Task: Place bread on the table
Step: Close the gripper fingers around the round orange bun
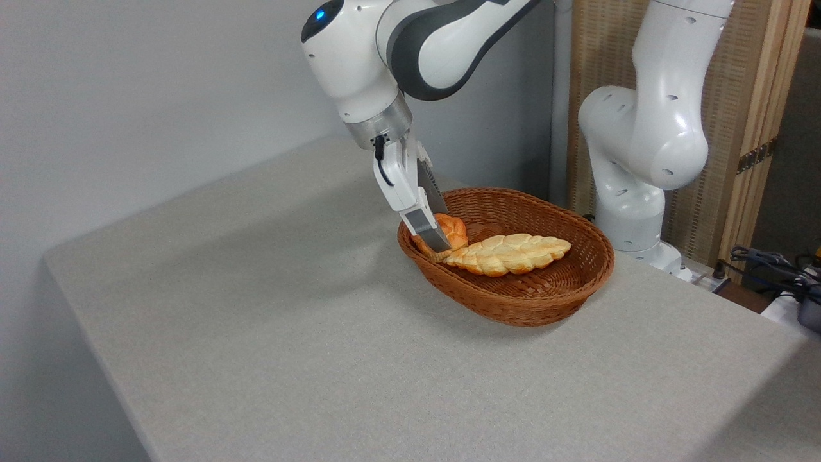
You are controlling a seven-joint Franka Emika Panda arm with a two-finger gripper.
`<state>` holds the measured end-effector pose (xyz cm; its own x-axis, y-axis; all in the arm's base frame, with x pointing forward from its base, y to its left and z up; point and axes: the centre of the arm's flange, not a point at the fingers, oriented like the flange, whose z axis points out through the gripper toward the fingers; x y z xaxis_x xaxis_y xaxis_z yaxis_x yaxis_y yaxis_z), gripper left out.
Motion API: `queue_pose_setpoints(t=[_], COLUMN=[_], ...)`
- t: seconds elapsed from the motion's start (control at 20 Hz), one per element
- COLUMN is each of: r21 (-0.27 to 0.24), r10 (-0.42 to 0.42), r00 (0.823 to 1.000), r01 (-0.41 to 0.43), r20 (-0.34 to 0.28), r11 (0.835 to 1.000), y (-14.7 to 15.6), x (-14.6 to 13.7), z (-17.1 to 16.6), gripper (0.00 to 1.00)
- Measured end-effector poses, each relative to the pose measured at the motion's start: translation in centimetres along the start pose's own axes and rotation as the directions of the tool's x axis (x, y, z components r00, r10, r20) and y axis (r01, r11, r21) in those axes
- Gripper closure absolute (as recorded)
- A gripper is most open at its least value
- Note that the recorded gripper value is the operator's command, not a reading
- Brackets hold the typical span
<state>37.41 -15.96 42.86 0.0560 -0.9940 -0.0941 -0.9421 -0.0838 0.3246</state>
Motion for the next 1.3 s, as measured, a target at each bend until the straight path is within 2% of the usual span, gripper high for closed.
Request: queue_pose_setpoints(t=[0.1,0.15,0.25,1.3], r21=[-0.001,-0.001,-0.001,-0.013], r10=[0.011,0.012,0.013,0.017], r00=[1.0,1.0,1.0,1.0], r01=[-0.011,-0.012,-0.013,-0.017], r20=[0.001,0.001,0.001,0.006], r11=[1.0,1.0,1.0,1.0], y=[-0.05,-0.05,-0.05,0.4], x=[0.03,0.03,0.03,-0.14], z=[0.07,0.07,0.07,-0.48], gripper=[0.26,0.41,0.51,0.53])
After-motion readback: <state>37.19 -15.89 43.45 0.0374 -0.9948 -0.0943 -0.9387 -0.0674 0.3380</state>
